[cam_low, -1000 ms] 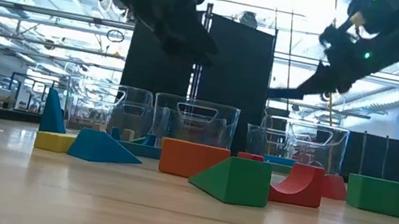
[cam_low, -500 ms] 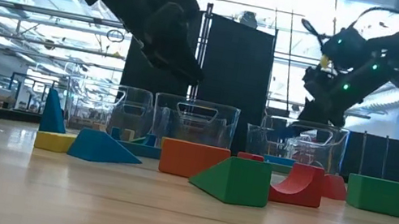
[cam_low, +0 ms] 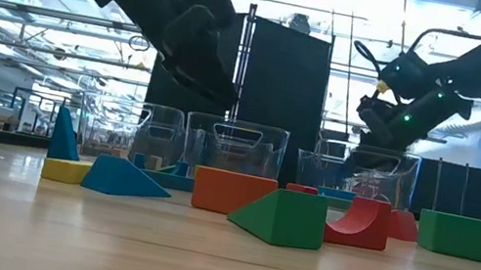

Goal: Sort blocks by size
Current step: Put the dark blue rectangular block into the right transparent bin

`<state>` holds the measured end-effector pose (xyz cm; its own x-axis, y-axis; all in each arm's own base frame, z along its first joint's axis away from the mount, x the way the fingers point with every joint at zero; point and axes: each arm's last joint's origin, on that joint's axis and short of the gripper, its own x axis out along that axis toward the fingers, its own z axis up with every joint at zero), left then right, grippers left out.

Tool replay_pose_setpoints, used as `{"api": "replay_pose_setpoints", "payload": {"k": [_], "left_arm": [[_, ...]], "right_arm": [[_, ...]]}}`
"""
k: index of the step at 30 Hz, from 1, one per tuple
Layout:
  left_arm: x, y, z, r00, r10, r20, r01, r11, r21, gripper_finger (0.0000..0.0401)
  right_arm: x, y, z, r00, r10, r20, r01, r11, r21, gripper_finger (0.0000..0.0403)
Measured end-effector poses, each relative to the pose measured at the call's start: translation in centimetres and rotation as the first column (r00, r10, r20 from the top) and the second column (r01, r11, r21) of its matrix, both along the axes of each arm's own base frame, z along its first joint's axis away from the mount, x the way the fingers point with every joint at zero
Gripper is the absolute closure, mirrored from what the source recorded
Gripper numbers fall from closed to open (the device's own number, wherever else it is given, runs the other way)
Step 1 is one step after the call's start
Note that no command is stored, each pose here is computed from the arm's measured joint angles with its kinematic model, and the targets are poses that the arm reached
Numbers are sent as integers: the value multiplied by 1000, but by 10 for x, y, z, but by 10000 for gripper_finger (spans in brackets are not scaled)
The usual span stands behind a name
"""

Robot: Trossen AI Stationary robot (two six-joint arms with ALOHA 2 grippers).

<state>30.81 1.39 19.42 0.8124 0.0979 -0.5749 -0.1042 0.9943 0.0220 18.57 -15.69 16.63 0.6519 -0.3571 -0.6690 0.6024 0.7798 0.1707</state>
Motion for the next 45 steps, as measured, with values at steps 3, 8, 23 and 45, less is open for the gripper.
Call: {"api": "replay_pose_setpoints", "payload": {"k": [3, 8, 23, 45], "left_arm": [[0, 0, 0, 1000, 0, 0, 0, 1000, 0, 124], [-1, 0, -1, 1000, 0, -11, 0, 1000, 0, 124], [-16, -5, -18, 970, 37, -240, -56, 996, -73, 124], [-6, -60, -56, 953, 63, -295, -55, 998, 37, 125]], "right_arm": [[1, -3, 2, 1000, -5, 25, 5, 1000, -21, 338], [2, -4, 4, 999, -12, 45, 14, 999, -39, 307], [5, 26, 47, 975, 121, 185, -85, 978, -191, 270], [16, 106, 81, 879, 382, 286, -298, 907, -297, 280]]}}
